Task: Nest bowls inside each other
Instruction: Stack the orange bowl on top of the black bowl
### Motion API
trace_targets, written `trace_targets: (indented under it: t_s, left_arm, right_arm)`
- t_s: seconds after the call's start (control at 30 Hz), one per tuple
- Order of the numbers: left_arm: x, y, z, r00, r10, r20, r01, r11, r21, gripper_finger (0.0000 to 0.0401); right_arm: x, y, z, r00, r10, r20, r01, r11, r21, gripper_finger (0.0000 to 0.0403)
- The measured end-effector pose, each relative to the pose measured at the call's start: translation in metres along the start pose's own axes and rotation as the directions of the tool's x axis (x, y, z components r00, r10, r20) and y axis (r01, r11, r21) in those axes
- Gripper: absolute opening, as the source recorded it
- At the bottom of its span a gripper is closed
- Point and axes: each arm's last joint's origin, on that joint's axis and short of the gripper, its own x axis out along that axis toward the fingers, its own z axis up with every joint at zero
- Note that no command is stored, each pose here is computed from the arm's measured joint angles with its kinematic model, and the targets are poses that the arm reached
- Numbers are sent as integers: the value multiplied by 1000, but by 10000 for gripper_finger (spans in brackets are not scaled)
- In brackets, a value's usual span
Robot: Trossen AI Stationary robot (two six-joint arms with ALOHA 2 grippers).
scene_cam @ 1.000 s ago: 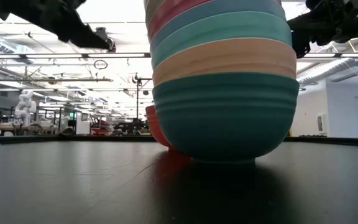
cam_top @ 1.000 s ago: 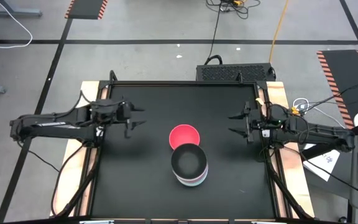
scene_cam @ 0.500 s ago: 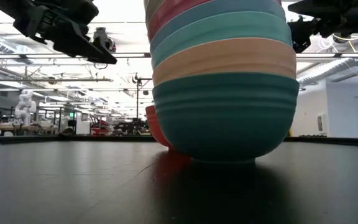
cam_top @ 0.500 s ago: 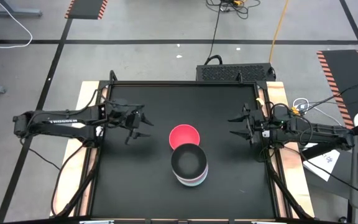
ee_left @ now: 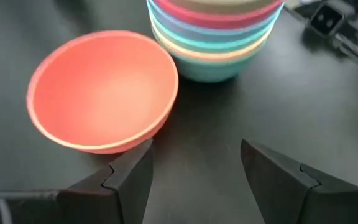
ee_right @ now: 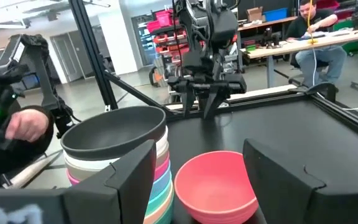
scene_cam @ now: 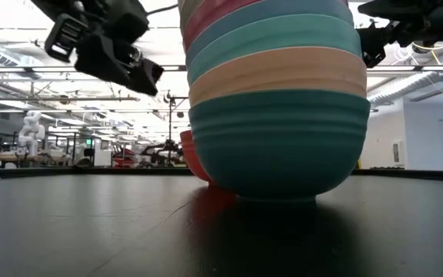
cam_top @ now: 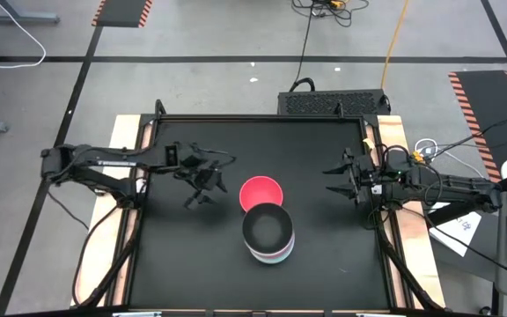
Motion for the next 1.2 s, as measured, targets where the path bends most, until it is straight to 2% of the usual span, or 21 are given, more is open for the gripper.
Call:
trace_targets:
  t_s: [0.1, 0.4, 0.63, 0.93, 1.2]
  left_arm:
    - [9, 8, 4, 999, -35, -27, 35, 999, 13, 244]
    - [33, 14, 22, 993, -105, -46, 111, 982, 154, 244]
    - [51, 21, 30, 986, -143, -90, 158, 968, 196, 244]
    - [72, 47, 17, 979, -147, -143, 171, 970, 172, 244]
    - [73, 75, -5, 978, -154, -141, 168, 981, 93, 244]
  right_arm:
    - [0, 0, 0, 1000, 0, 0, 0, 1000, 7, 235]
    - [0, 0, -1, 1000, 1, -17, -1, 999, 44, 235]
    - [0, 0, -4, 999, 18, -44, -15, 998, 60, 235]
    - [0, 1, -4, 997, 47, -53, -42, 996, 80, 235]
    - [0, 5, -5, 993, 96, -65, -89, 991, 101, 235]
